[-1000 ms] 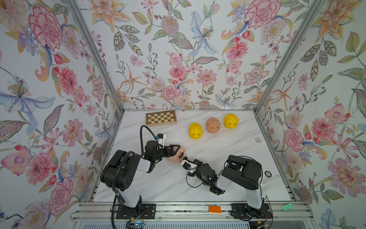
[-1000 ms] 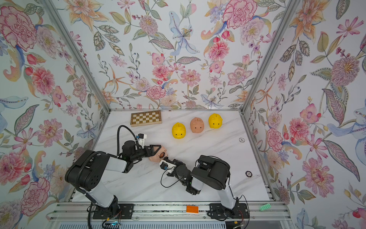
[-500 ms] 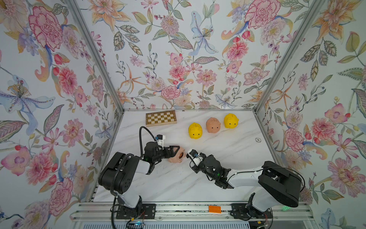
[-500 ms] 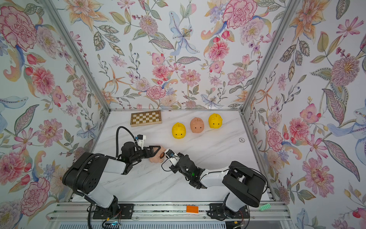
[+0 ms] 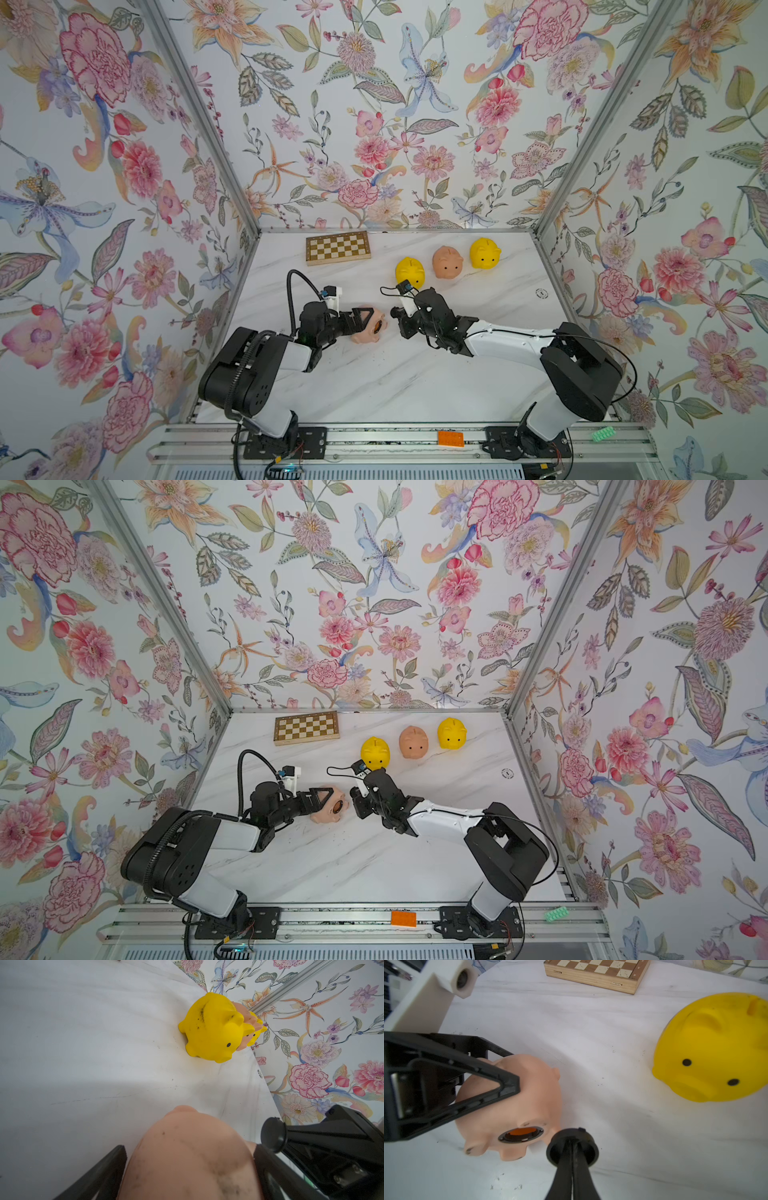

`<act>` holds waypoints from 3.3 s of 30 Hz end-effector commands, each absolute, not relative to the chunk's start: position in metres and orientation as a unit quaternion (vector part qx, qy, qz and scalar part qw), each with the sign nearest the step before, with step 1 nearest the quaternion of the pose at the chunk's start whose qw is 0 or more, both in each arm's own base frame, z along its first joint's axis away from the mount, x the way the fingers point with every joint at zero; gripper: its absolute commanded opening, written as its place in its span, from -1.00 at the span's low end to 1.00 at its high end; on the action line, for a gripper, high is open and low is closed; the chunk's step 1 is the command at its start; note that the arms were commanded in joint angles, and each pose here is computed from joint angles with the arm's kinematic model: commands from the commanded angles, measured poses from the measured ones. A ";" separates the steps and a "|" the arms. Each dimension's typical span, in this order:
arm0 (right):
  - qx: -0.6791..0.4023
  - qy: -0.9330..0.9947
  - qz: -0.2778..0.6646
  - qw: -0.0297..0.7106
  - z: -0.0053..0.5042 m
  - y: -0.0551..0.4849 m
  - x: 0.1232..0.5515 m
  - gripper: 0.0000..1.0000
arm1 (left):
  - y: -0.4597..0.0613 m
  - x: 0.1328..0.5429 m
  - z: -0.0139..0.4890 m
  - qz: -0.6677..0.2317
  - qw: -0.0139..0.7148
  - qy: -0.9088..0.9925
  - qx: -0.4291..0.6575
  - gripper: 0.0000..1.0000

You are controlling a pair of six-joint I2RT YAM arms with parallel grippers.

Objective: Open piggy banks
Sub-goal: Place the lid at the center of the board, then pick up the piggy bank from the center of the board.

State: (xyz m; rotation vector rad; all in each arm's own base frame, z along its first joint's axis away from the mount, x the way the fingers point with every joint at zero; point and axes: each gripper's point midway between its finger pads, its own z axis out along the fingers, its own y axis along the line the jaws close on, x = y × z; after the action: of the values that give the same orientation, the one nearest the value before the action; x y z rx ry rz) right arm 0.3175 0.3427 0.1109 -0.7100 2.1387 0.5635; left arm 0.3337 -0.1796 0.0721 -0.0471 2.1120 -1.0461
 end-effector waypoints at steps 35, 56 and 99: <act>-0.250 0.916 0.182 0.255 0.086 0.409 0.433 -0.25 | -0.138 0.287 -0.019 -0.302 0.262 0.912 -0.090 0.97; -0.148 0.825 0.457 0.299 0.172 0.350 0.309 0.97 | -0.141 0.288 -0.014 -0.317 0.267 0.906 -0.088 0.98; -0.072 0.737 0.639 0.210 0.100 0.426 0.259 0.75 | -0.138 0.314 0.051 -0.386 0.303 0.864 -0.110 0.98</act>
State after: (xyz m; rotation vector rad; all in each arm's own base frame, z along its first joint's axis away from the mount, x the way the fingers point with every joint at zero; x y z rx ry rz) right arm 0.2619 0.4234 0.0970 -0.1846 2.0860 1.7404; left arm 0.3292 -0.1455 0.0739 -0.2131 2.1638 -1.0354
